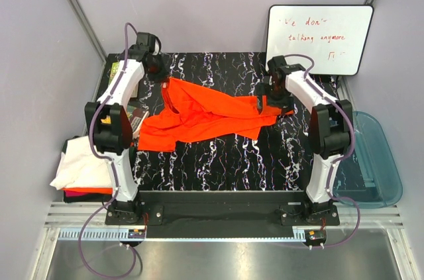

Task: Fold and stack the t-shirts
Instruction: Flatten the tshirt out

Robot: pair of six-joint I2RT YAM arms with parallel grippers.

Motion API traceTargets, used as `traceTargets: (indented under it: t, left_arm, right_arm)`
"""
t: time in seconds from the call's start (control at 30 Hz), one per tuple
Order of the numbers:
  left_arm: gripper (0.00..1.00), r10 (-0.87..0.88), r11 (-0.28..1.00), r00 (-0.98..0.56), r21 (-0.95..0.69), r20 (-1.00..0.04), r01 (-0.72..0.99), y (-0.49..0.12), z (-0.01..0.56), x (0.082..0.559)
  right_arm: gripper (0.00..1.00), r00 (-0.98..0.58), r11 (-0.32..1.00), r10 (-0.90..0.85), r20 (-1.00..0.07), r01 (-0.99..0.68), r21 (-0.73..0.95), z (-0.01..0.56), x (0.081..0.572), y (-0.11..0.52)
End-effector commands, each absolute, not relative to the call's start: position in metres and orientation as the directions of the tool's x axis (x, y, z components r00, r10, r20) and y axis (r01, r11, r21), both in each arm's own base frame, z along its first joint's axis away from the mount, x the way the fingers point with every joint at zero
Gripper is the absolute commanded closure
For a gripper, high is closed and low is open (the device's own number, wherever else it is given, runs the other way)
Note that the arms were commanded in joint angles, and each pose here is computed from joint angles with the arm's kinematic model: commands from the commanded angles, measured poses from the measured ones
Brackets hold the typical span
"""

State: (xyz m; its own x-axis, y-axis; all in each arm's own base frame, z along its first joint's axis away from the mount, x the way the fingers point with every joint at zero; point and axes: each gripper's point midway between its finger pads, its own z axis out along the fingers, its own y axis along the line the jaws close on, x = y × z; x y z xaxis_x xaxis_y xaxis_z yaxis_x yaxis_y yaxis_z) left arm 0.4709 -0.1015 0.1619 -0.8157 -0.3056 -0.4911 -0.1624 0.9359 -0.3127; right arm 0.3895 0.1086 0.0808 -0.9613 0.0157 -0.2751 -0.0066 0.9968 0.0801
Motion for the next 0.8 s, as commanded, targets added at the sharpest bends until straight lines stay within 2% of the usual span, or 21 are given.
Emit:
traceTargets:
  t: [0.0, 0.2, 0.4, 0.43, 0.47, 0.5, 0.53, 0.63, 0.7, 0.73, 0.77]
  left_arm:
    - [1.00, -0.361, 0.896, -0.743, -0.432, -0.563, -0.108, -0.110, 0.199, 0.521]
    - [1.00, -0.405, 0.866, -0.737, -0.486, -0.540, -0.119, -0.103, 0.188, 0.555]
    - [0.99, -0.452, 0.832, -0.736, -0.537, -0.504, -0.143, -0.089, 0.172, 0.573]
    - [0.92, -0.466, 0.822, -0.730, -0.550, -0.499, -0.149, -0.084, 0.172, 0.577]
    - [0.71, -0.471, 0.814, -0.725, -0.564, -0.503, -0.137, -0.085, 0.171, 0.583]
    - [0.19, -0.470, 0.796, -0.745, -0.592, -0.473, -0.126, -0.089, 0.160, 0.585]
    - [0.01, -0.468, 0.787, -0.740, -0.609, -0.483, -0.101, -0.090, 0.167, 0.591]
    - [0.01, -0.426, 0.771, -0.765, -0.636, -0.483, -0.028, -0.101, 0.171, 0.589]
    - [0.01, -0.390, 0.782, -0.742, -0.621, -0.546, 0.046, -0.102, 0.199, 0.580]
    - [0.01, -0.370, 0.787, -0.764, -0.615, -0.528, 0.045, -0.109, 0.187, 0.567]
    - [0.01, -0.349, 0.793, -0.740, -0.602, -0.575, 0.093, -0.113, 0.210, 0.558]
  right_arm:
    - [0.00, -0.944, 0.996, 0.080, -0.319, 0.088, -0.011, 0.072, 0.410, 0.094]
    - [0.01, -0.902, 0.949, 0.208, -0.379, 0.280, -0.143, 0.069, 0.421, 0.054]
    - [0.03, -0.853, 0.911, 0.333, -0.402, 0.402, -0.097, 0.062, 0.435, 0.030]
    - [0.03, -0.854, 0.911, 0.340, -0.394, 0.404, -0.089, 0.059, 0.436, 0.028]
    - [0.03, -0.849, 0.910, 0.347, -0.398, 0.407, -0.075, 0.059, 0.440, 0.029]
    - [0.03, -0.851, 0.913, 0.353, -0.389, 0.405, -0.058, 0.057, 0.441, 0.030]
    - [0.03, -0.852, 0.912, 0.357, -0.382, 0.406, -0.054, 0.054, 0.443, 0.028]
    - [0.03, -0.857, 0.919, 0.346, -0.383, 0.392, -0.049, 0.055, 0.447, 0.028]
    - [0.02, -0.858, 0.923, 0.337, -0.389, 0.382, -0.044, 0.058, 0.448, 0.028]
    - [0.03, -0.857, 0.924, 0.332, -0.394, 0.379, -0.045, 0.058, 0.449, 0.028]
    - [0.02, -0.855, 0.924, 0.333, -0.398, 0.379, -0.043, 0.059, 0.450, 0.027]
